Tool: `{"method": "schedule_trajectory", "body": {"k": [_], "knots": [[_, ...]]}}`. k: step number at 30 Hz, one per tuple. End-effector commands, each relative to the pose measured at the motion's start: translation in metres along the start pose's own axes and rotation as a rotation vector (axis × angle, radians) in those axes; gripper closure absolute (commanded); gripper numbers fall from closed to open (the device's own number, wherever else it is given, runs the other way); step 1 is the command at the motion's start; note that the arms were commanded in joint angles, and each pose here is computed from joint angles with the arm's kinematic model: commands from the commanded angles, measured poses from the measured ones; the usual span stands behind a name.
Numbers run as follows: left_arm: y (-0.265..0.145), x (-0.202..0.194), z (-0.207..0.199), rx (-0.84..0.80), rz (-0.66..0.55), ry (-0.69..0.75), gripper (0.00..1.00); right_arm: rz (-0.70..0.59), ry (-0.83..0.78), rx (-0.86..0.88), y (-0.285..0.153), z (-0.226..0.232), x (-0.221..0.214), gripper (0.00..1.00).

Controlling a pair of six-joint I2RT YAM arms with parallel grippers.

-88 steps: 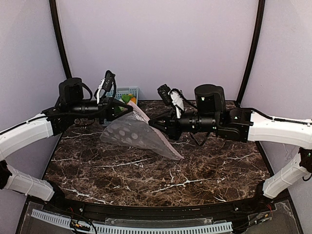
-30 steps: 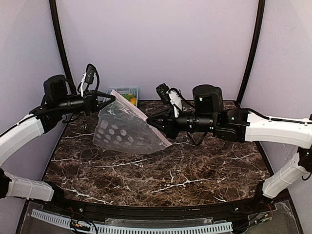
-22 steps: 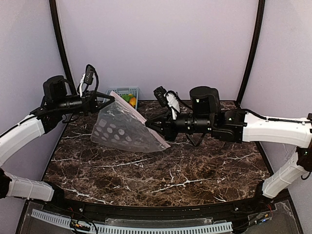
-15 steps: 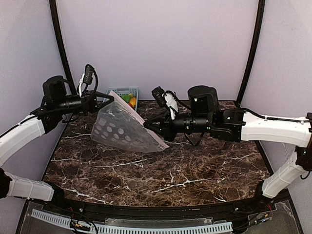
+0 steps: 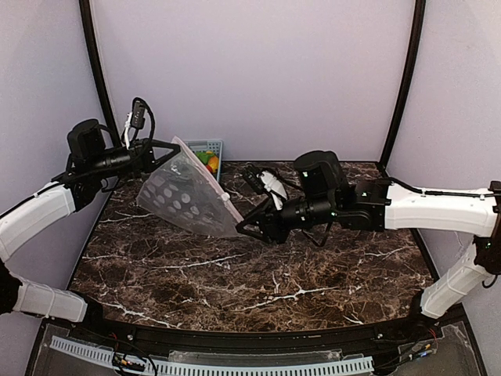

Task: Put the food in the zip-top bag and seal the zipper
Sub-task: Zip the zipper on the zipper food storage bag.

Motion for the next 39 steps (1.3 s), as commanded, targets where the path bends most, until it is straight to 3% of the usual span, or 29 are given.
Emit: {"method": "schedule_trajectory", "body": {"k": [1,8,22,39], "knots": [[0.0,0.013,-0.008,-0.037,-0.031,0.035,0.99,-0.022,0.003,-0.016,-0.003,0.001,0.001,0.62],[0.002,0.012,-0.01,-0.057,-0.026,0.034,0.99,-0.139,-0.041,-0.067,-0.011,0.003,0.033,0.53],[0.004,0.012,-0.013,-0.072,-0.022,0.034,0.99,-0.184,-0.108,-0.059,-0.007,0.004,0.059,0.62],[0.004,0.012,-0.013,-0.072,-0.016,0.036,0.99,-0.204,-0.124,-0.095,-0.025,-0.017,0.069,0.58]]}}
Point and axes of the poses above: each gripper's point midway between its finger pads, its own y axis out along the fingers, its own z axis along the line the jaws close on, x = y × z, the point moved 5 cm from there along -y, back along the fingers, and after that the axes turned 12 degrees about y, right-handed, at the moved point
